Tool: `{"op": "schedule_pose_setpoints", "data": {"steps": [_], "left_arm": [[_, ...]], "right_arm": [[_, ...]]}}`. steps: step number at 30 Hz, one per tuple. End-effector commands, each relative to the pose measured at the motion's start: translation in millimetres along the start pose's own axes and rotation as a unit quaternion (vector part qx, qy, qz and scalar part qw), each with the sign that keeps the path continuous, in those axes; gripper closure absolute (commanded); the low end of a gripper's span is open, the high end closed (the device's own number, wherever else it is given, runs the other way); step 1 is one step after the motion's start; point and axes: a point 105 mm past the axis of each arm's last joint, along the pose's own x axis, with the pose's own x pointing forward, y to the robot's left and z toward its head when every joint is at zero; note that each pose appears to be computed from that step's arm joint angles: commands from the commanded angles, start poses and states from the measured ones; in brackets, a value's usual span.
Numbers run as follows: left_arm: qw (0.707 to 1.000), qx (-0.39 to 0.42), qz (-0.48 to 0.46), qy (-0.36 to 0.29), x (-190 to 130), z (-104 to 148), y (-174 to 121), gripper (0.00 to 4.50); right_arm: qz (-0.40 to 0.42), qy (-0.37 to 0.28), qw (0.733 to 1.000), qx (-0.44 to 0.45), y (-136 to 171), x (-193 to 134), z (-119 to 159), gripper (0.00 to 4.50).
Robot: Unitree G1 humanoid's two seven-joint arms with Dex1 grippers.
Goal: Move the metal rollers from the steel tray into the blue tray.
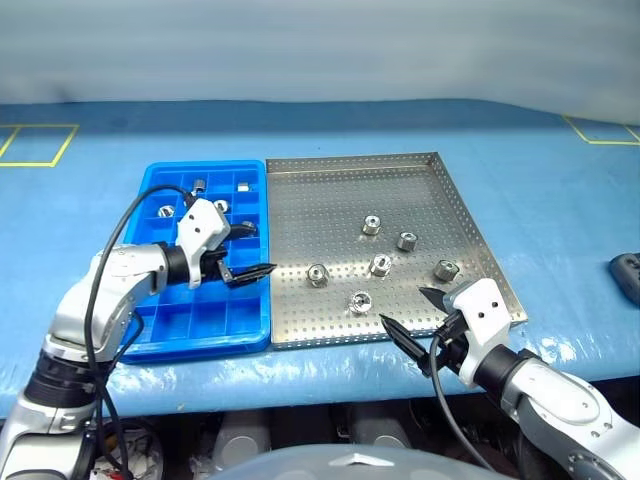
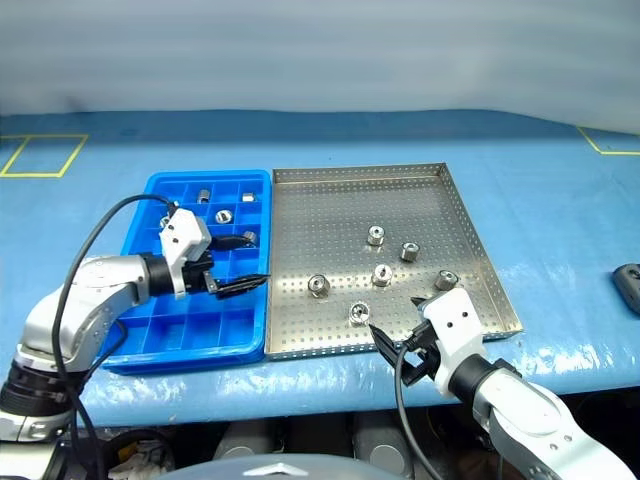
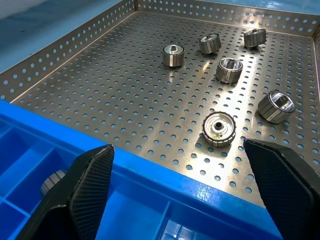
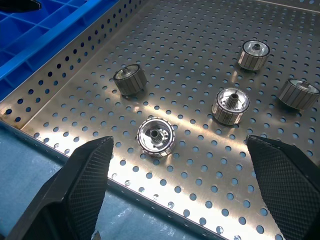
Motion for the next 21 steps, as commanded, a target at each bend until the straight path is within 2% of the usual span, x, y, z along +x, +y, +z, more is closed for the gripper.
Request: {"op": "schedule_pose_setpoints", "data": {"steps": [1, 21], "left_arm": [[1.0, 0.017, 0.003, -0.013, -3.9, 9.2, 1.2, 0.0], [1.0, 0.015, -0.003, -0.018, -0.1, 9.3, -2.8, 0.0]], "right_arm": [[0.003, -0.018, 1.0, -0.007, 4.4, -1.3, 7.5, 0.02], [-0.004, -0.016, 1.0, -0.007, 4.4, -5.4, 4.8, 0.02]]}}
